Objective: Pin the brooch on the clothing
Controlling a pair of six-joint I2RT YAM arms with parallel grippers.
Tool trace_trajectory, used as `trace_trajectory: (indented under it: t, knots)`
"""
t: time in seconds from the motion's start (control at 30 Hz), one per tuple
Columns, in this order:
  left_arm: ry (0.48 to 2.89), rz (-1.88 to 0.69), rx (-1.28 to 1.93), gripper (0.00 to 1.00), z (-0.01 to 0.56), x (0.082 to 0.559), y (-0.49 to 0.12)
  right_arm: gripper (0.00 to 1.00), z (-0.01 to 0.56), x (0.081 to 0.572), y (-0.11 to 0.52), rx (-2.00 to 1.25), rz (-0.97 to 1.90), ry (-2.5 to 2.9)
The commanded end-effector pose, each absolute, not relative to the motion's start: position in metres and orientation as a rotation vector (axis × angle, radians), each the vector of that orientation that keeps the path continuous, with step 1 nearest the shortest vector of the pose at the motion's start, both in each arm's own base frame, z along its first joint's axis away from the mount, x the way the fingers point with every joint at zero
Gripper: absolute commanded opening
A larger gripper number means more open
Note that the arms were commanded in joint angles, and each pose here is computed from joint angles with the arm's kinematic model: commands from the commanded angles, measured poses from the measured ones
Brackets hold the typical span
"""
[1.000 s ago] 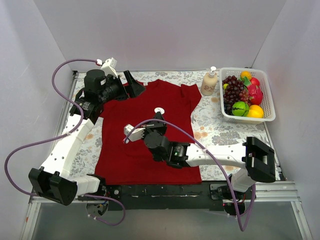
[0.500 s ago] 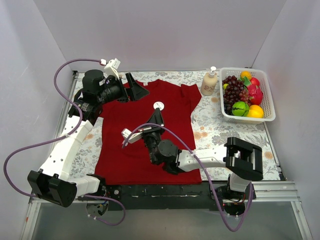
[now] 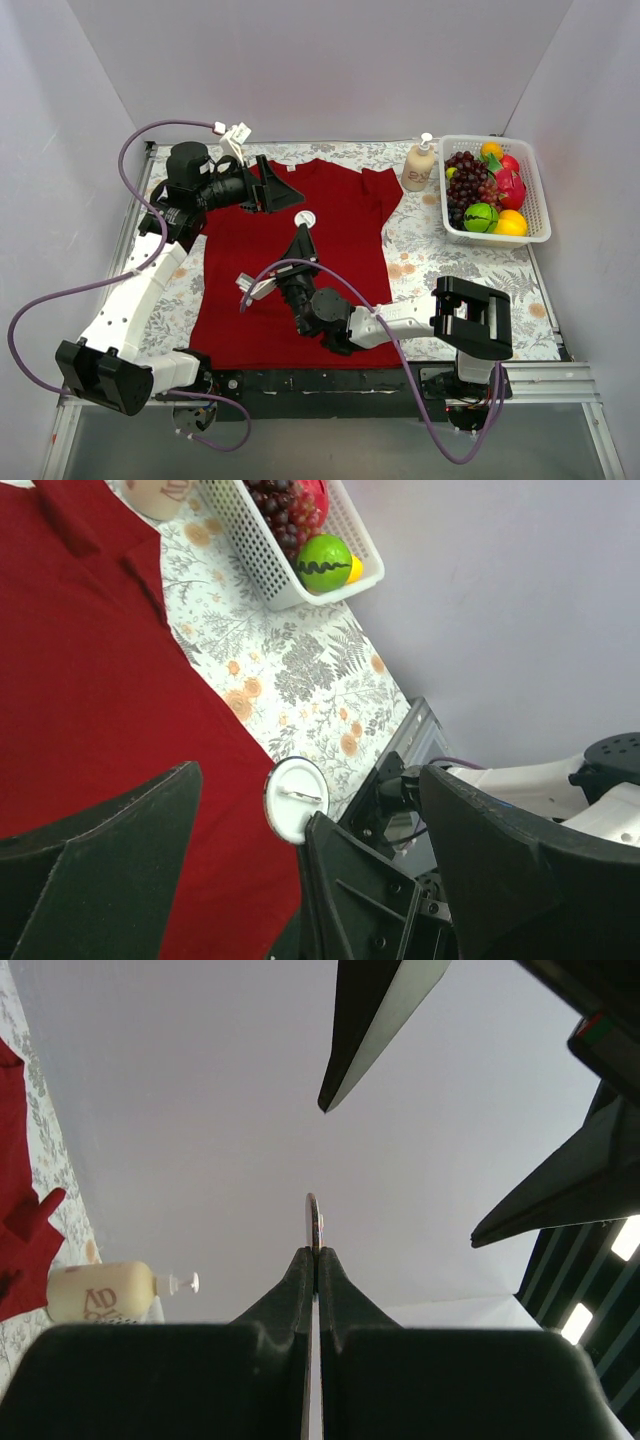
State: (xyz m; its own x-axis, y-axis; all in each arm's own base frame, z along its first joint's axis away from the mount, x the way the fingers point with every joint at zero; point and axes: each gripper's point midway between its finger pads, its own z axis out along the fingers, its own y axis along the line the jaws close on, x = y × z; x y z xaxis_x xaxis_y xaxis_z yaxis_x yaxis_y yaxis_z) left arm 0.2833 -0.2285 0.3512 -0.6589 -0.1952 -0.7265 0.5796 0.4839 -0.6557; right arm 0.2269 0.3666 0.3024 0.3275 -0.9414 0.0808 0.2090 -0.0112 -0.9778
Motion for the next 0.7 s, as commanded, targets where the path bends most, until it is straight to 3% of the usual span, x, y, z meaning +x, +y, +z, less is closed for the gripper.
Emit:
trace_trajectory:
  t: [0.0, 0.27, 0.53, 0.67]
  knots:
    - [1.950, -1.318, 0.364, 0.88, 0.349, 0.272, -0.232, 0.01, 0.386, 0.206, 0.301, -0.789, -1.063, 0.838]
    - [2.002, -1.380, 0.320, 0.77, 0.336, 0.272, -0.236, 0.01, 0.390, 0.204, 0.300, -0.777, -1.052, 0.837]
    - [2.006, -1.478, 0.298, 0.53, 0.330, 0.266, -0.240, 0.01, 0.389, 0.205, 0.297, -0.774, -1.045, 0.853]
    - [2.021, -1.490, 0.295, 0.47, 0.324, 0.264, -0.241, 0.01, 0.390, 0.205, 0.296, -0.772, -1.041, 0.853]
